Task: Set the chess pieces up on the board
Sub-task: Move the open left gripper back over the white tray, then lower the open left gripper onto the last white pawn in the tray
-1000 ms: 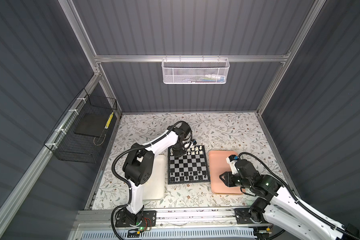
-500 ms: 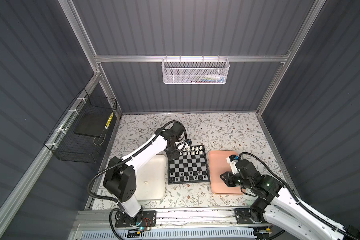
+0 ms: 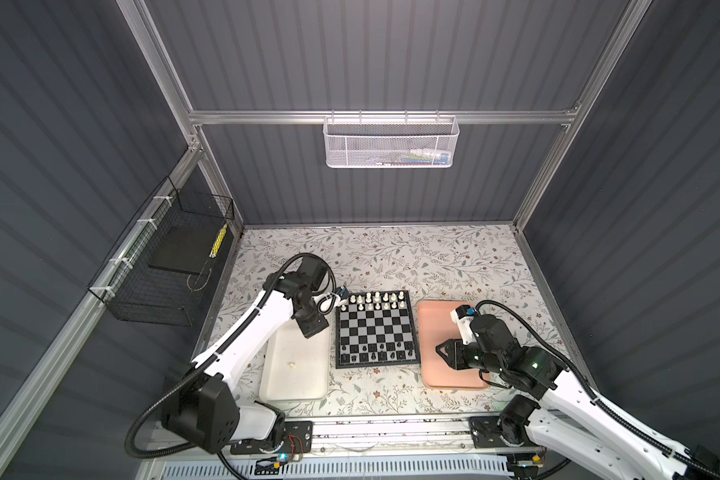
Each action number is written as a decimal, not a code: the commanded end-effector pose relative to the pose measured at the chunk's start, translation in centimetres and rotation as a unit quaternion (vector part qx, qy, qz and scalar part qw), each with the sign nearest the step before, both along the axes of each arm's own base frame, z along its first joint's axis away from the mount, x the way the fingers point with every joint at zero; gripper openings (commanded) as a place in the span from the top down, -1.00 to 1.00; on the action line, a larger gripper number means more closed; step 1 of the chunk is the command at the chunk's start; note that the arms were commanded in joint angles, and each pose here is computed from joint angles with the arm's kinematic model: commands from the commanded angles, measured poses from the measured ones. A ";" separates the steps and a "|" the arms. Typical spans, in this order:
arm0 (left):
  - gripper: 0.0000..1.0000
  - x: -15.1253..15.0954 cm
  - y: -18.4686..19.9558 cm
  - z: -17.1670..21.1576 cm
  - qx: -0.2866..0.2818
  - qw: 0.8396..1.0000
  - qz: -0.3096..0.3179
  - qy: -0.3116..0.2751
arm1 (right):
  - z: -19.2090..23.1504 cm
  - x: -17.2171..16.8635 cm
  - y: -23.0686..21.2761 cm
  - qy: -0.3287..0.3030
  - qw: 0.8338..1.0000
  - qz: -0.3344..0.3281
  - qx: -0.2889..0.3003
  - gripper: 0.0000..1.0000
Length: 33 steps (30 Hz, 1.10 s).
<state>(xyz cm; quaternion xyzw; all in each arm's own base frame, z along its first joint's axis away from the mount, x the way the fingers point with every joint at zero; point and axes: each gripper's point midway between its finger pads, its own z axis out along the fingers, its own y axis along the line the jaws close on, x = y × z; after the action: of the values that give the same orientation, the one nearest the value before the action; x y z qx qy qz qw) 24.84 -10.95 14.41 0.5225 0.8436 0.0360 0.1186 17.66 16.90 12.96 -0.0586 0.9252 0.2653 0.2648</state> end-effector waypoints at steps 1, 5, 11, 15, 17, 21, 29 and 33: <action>-0.35 -2.4 0.9 -0.7 0.007 1.000 -0.012 0.025 | 1.1 0.5 0.7 -0.010 1.000 0.005 0.015 0.29; -0.44 -4.3 2.0 -1.6 0.018 0.999 -0.013 0.036 | 1.0 0.4 0.9 -0.004 1.000 0.009 0.016 0.26; -0.53 -5.8 2.4 -1.7 0.013 0.999 -0.011 0.041 | 0.7 0.3 0.8 -0.006 1.000 0.010 0.015 0.25; -0.56 -6.5 2.6 -2.0 0.008 0.999 -0.008 0.044 | 0.6 0.5 0.9 -0.009 1.000 0.009 0.015 0.25; -0.58 -6.7 2.9 -2.3 0.012 0.999 -0.005 0.044 | 0.8 0.8 1.1 -0.012 1.000 0.009 0.019 0.25; -0.65 -7.4 4.0 -3.2 0.035 0.999 -0.003 0.041 | 0.9 1.3 1.8 -0.014 1.000 0.014 0.024 0.26; -0.99 -8.5 6.2 -3.8 0.062 0.998 -0.001 0.006 | 1.5 1.6 2.6 -0.012 0.999 0.030 0.021 0.29; -0.99 -8.1 6.1 -4.2 0.062 0.998 0.012 0.012 | 1.7 1.6 2.4 -0.022 0.999 0.029 0.026 0.29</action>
<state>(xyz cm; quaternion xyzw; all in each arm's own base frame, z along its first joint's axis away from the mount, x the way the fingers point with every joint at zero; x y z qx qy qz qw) 16.76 -5.23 10.67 0.5252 0.8429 0.0793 0.0863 18.99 18.89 13.25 -0.0727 0.9207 0.2822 0.2597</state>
